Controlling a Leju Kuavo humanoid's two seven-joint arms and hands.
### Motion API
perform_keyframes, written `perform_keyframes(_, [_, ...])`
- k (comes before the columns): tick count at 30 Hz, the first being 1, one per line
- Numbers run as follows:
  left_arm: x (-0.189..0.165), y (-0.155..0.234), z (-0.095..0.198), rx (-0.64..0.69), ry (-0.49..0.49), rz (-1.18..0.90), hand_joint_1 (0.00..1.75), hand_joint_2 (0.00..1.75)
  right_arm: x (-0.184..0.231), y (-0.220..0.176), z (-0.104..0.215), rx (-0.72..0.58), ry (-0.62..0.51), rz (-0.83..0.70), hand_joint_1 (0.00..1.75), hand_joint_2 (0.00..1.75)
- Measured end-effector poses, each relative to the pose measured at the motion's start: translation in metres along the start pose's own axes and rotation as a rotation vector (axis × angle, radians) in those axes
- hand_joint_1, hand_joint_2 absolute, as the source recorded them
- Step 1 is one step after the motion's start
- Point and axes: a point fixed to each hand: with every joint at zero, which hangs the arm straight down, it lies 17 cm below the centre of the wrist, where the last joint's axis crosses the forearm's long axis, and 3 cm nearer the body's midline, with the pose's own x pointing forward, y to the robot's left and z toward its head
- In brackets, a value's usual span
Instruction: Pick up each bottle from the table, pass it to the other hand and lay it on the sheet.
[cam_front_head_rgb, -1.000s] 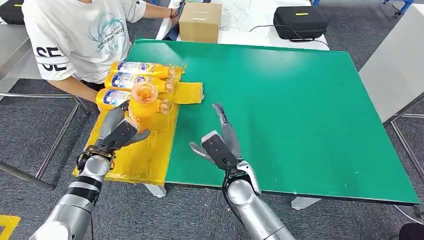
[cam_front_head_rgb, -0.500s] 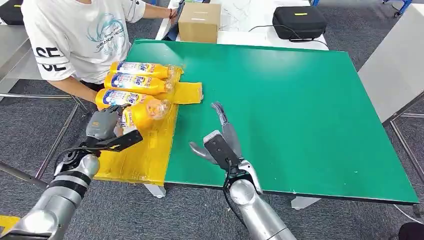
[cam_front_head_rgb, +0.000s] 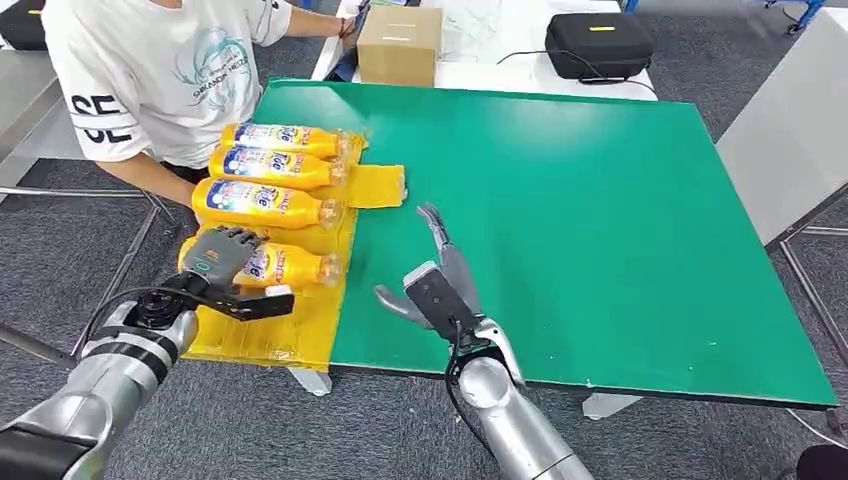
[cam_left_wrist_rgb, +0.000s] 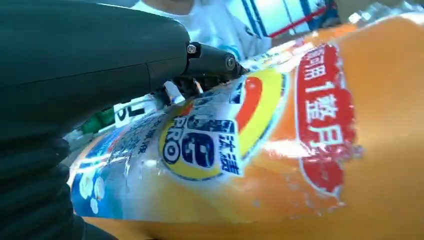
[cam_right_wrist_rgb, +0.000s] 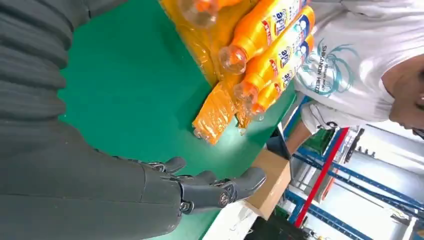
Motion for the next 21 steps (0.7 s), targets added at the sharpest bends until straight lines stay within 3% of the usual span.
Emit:
perform_keyframes(8, [-0.001, -0.008, -0.009, -0.136, -0.05, -0.105, 1.69, 1.75, 0.005, 0.002, -0.005, 0.019, -0.016, 0.006, 0.0, 1.75])
perform_keyframes(9, [0.0, -0.009, -0.009, -0.145, -0.053, -0.111, 0.42, 1.75, 0.005, 0.002, -0.005, 0.023, -0.017, 0.008, 0.0, 1.75])
perform_keyframes(17, [0.011, -0.005, -0.018, -0.166, -0.06, -0.154, 0.42, 1.75, 0.008, 0.005, -0.009, 0.037, -0.027, 0.021, 0.0, 1.75])
perform_keyframes(18, [0.012, -0.005, -0.019, -0.168, -0.062, -0.157, 0.0, 1.75, 0.009, 0.005, -0.009, 0.038, -0.027, 0.021, 0.0, 1.75])
perform_keyframes(21, [0.015, -0.006, -0.02, -0.172, -0.067, -0.161, 0.0, 1.75, 0.009, 0.007, -0.009, 0.042, -0.028, 0.022, 0.0, 1.75])
